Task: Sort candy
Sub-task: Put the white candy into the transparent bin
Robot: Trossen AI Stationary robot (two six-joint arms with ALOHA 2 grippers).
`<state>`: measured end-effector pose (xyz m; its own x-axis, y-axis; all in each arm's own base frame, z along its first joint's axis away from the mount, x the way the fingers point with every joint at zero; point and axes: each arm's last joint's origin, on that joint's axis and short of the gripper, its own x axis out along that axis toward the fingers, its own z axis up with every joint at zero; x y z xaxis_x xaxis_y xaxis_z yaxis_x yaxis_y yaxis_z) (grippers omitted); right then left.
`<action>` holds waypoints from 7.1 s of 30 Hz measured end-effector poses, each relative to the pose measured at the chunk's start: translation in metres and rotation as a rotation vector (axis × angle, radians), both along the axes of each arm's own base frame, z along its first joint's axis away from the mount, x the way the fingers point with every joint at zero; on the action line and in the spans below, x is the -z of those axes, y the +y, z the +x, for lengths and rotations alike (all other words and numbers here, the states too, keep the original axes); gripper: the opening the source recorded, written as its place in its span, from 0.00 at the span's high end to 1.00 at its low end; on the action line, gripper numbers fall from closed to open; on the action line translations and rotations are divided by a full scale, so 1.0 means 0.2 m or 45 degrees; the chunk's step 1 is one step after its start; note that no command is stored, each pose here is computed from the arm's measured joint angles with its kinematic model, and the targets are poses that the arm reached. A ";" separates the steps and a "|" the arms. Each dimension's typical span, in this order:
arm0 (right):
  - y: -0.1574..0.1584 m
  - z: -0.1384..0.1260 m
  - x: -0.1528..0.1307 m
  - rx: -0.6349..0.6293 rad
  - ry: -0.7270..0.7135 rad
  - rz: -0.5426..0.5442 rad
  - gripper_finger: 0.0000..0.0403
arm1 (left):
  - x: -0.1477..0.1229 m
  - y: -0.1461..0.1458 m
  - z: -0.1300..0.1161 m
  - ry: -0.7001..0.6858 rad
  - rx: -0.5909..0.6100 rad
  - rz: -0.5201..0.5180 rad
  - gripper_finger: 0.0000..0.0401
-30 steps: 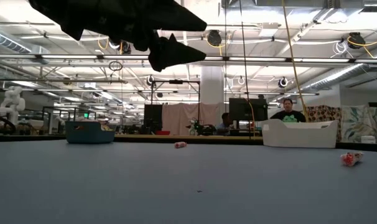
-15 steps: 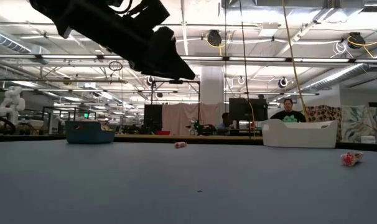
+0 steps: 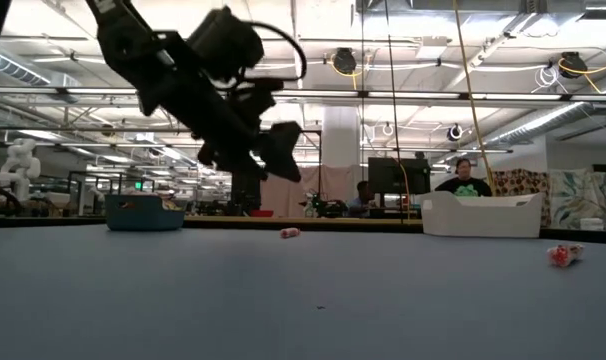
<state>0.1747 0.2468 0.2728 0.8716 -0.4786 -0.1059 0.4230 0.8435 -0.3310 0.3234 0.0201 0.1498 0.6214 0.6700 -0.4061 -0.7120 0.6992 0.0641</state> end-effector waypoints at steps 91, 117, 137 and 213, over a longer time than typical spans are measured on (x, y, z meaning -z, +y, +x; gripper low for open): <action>-0.22 0.44 0.22 0.290 0.370 0.142 0.65 | -0.52 -0.21 -0.09 -0.448 1.174 0.006 0.87; -0.19 0.45 0.23 0.252 0.380 0.091 0.65 | -0.60 -0.28 -0.12 -0.059 1.290 1.399 0.87; -0.19 0.45 0.23 0.255 0.375 0.099 0.65 | -0.59 -0.27 -0.12 -0.131 1.237 1.108 0.87; -0.35 0.76 -0.09 -0.138 0.358 0.313 0.33 | -0.48 -0.58 -0.20 -0.243 1.270 0.118 0.84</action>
